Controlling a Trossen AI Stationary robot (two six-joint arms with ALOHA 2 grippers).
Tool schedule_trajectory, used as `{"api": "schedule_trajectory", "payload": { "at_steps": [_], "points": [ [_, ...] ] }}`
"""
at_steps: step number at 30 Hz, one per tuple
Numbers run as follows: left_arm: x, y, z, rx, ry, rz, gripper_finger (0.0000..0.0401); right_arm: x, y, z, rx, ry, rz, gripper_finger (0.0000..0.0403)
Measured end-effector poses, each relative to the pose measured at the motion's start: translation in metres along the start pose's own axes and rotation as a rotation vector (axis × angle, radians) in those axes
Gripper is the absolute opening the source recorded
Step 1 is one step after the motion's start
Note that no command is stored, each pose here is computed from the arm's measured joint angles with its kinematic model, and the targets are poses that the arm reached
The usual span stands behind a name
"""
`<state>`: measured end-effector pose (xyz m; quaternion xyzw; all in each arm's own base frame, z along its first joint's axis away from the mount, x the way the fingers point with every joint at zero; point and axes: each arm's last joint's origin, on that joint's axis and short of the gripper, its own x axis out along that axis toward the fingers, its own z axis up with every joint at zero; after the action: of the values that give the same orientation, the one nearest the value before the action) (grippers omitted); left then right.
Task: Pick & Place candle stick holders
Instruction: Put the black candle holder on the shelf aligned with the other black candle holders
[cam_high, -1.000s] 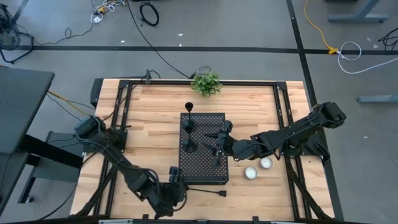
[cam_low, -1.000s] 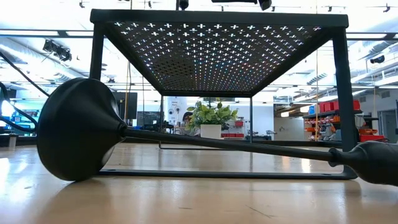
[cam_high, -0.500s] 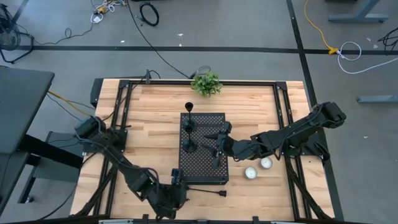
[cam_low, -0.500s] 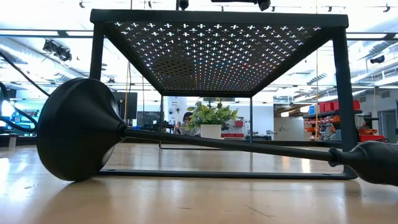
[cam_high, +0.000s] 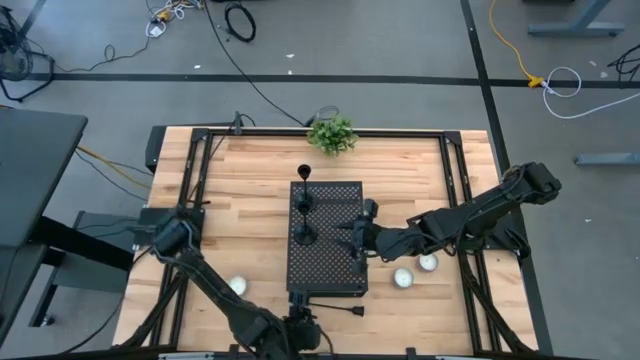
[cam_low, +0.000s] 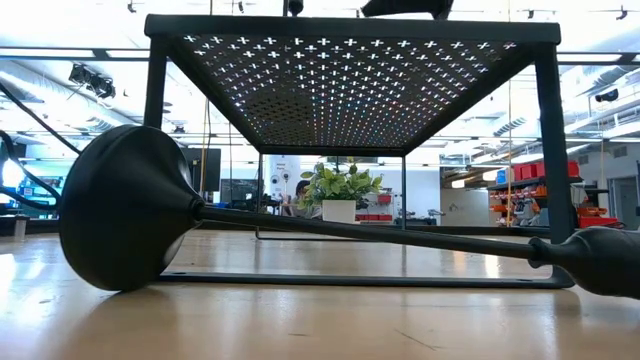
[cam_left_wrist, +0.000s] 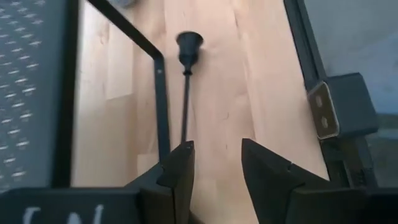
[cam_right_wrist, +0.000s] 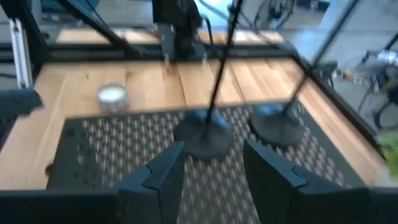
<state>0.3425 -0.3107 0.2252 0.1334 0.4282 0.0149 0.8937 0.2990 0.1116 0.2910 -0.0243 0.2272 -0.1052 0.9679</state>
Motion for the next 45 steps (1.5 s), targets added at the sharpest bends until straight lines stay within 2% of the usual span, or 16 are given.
{"api": "schedule_trajectory", "payload": {
  "at_steps": [5, 10, 14, 18, 24, 29, 36, 45],
  "points": [
    [0.006, -0.008, 0.004, 0.01, 0.057, 0.038, 0.0123, -0.022, -0.011, -0.001, 0.043, 0.067, -0.009, 0.0164],
    [0.019, 0.003, 0.003, -0.047, 0.111, 0.086, 0.0121, -0.04, -0.021, 0.002, 0.095, 0.079, 0.006, 0.0164],
    [0.032, 0.012, 0.001, -0.05, 0.161, 0.106, 0.0121, -0.05, -0.024, 0.005, 0.114, 0.063, 0.017, 0.0164],
    [0.039, 0.019, 0.004, -0.087, 0.189, 0.077, 0.0121, -0.052, -0.023, 0.006, 0.114, 0.059, 0.024, 0.0164],
    [0.042, 0.024, 0.005, -0.083, 0.201, 0.072, 0.0121, -0.052, -0.023, 0.004, 0.111, 0.07, 0.021, 0.0164],
    [0.051, 0.022, 0.001, -0.059, 0.24, 0.05, 0.0121, -0.052, -0.023, 0.004, 0.111, 0.069, 0.02, 0.0164],
    [0.057, 0.024, -0.002, -0.042, 0.248, 0.091, 0.0121, -0.052, -0.023, 0.004, 0.115, 0.068, 0.02, 0.0164],
    [0.065, 0.022, -0.004, -0.035, 0.267, 0.077, 0.0121, -0.052, -0.023, 0.004, 0.115, 0.068, 0.02, 0.0164]
  ]
}}
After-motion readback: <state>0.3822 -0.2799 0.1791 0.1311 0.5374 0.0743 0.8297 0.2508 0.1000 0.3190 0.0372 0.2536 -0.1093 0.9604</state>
